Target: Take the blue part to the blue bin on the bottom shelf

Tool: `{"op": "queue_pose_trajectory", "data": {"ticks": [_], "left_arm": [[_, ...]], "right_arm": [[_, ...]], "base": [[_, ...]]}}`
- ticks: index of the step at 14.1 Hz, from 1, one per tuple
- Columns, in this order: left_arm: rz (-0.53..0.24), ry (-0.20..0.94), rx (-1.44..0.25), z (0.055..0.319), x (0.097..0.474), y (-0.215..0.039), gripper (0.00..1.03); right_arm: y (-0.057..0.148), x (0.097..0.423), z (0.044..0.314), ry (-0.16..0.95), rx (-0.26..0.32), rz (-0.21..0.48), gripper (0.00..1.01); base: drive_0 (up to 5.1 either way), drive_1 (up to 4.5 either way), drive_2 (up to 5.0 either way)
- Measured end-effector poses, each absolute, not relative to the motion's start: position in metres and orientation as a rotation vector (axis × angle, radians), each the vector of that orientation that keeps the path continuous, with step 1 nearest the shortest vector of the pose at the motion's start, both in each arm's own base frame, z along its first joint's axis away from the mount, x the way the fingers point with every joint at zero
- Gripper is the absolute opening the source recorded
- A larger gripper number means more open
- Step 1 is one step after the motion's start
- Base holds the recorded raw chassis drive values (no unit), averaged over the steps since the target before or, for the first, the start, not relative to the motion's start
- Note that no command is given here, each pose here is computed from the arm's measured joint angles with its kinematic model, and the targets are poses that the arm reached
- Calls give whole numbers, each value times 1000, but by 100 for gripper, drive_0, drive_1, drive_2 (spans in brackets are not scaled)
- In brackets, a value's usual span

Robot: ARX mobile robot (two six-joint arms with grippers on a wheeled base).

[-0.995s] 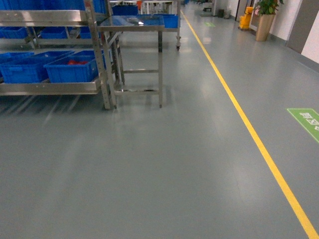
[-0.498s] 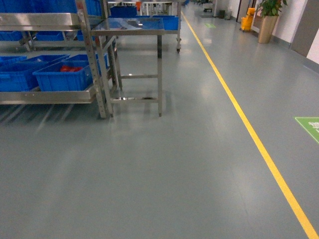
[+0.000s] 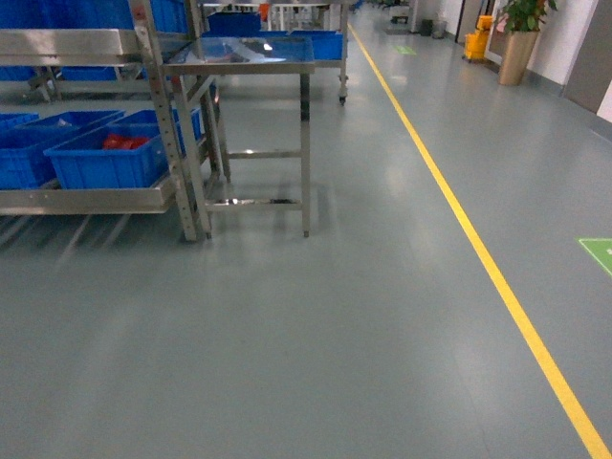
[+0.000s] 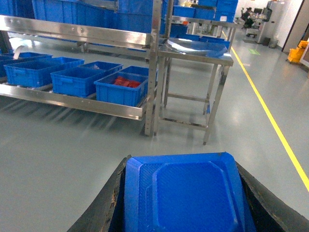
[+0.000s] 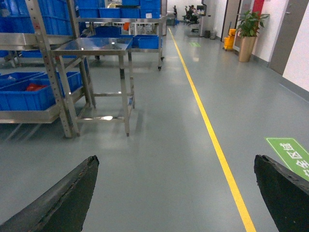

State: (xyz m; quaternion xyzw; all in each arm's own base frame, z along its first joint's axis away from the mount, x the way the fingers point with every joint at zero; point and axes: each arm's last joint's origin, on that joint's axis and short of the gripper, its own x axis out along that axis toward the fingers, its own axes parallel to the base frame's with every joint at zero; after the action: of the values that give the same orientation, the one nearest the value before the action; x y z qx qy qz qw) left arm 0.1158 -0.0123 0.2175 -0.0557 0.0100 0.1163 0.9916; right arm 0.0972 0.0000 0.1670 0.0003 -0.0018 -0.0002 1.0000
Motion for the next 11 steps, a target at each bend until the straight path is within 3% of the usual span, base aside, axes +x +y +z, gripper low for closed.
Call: {"op": "queue_pose_trajectory", "data": {"ticks": [11], "left_arm": [[233, 21, -111, 217, 116, -12, 43]], "right_arm": [[0, 97, 167, -4, 0, -1, 98]], "base": [[4, 430, -421]]}}
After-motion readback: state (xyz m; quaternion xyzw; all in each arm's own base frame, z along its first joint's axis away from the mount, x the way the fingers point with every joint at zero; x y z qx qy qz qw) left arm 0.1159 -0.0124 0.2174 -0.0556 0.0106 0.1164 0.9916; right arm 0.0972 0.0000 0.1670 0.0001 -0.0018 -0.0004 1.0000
